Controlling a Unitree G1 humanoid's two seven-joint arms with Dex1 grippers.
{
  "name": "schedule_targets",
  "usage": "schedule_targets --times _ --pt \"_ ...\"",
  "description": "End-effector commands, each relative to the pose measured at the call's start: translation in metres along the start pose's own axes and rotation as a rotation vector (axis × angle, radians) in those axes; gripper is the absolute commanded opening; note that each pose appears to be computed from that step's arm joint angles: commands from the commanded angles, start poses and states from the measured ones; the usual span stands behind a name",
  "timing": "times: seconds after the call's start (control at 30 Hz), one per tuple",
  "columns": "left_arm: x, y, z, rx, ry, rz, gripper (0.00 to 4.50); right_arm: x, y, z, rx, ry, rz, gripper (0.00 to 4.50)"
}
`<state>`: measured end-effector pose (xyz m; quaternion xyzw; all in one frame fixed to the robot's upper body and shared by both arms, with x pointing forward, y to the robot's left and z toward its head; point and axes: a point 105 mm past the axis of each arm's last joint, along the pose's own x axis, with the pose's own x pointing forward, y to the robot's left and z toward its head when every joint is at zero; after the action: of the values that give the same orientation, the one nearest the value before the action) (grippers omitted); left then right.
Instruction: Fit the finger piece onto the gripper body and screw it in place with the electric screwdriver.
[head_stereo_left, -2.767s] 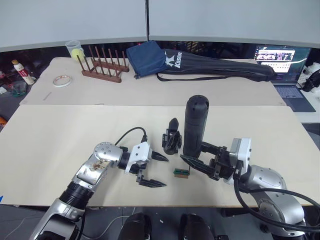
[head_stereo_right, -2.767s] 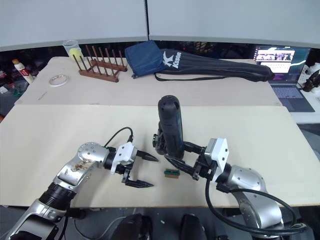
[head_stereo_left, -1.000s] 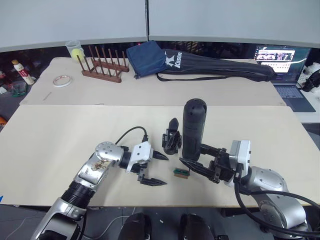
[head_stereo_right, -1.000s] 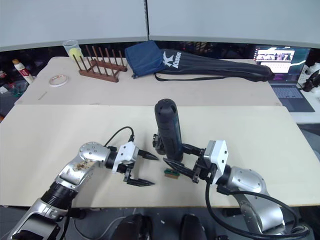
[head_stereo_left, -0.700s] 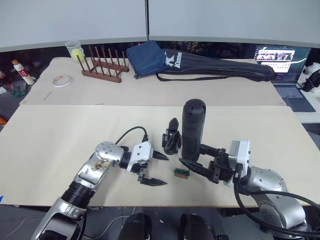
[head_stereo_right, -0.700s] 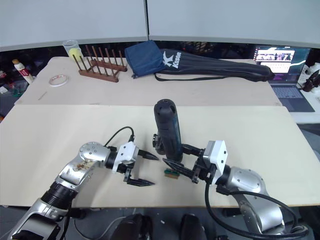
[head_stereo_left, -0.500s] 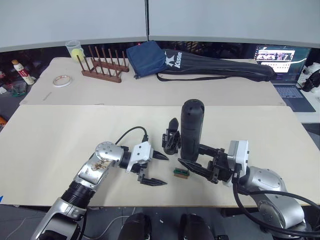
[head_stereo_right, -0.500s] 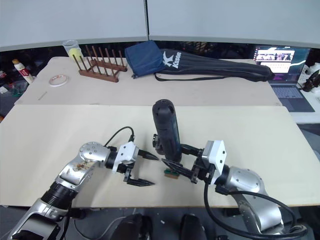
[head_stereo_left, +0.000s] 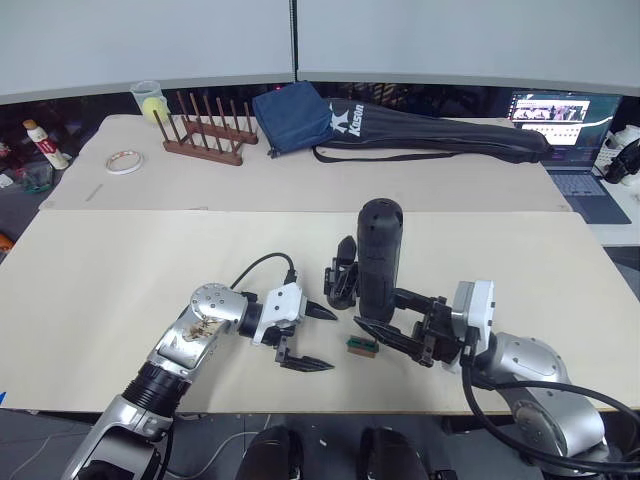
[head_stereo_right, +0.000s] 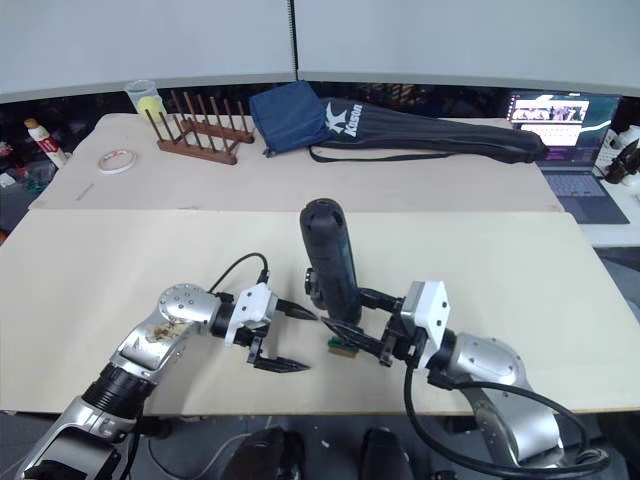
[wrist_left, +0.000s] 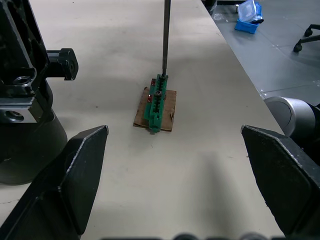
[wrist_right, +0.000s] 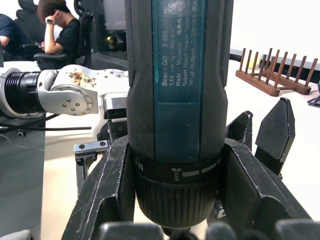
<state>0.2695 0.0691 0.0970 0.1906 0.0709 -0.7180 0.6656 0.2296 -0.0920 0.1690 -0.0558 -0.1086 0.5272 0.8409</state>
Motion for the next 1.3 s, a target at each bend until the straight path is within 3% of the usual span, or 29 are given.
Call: schedule_targets --times 0.03,0.9,1.3 --pt "-0.003 0.004 0.009 0.038 -0.011 0.007 4.50 0.003 0.000 0.016 -0.062 -0.065 0.003 1.90" --pt "-0.007 0.006 0.017 0.036 -0.031 0.017 4.50 -0.003 -0.003 0.028 -0.077 -0.077 -0.009 1.90" --pt "-0.020 0.009 0.020 0.008 -0.043 0.052 4.50 -0.006 -0.004 0.059 -0.088 -0.095 0.029 1.90"
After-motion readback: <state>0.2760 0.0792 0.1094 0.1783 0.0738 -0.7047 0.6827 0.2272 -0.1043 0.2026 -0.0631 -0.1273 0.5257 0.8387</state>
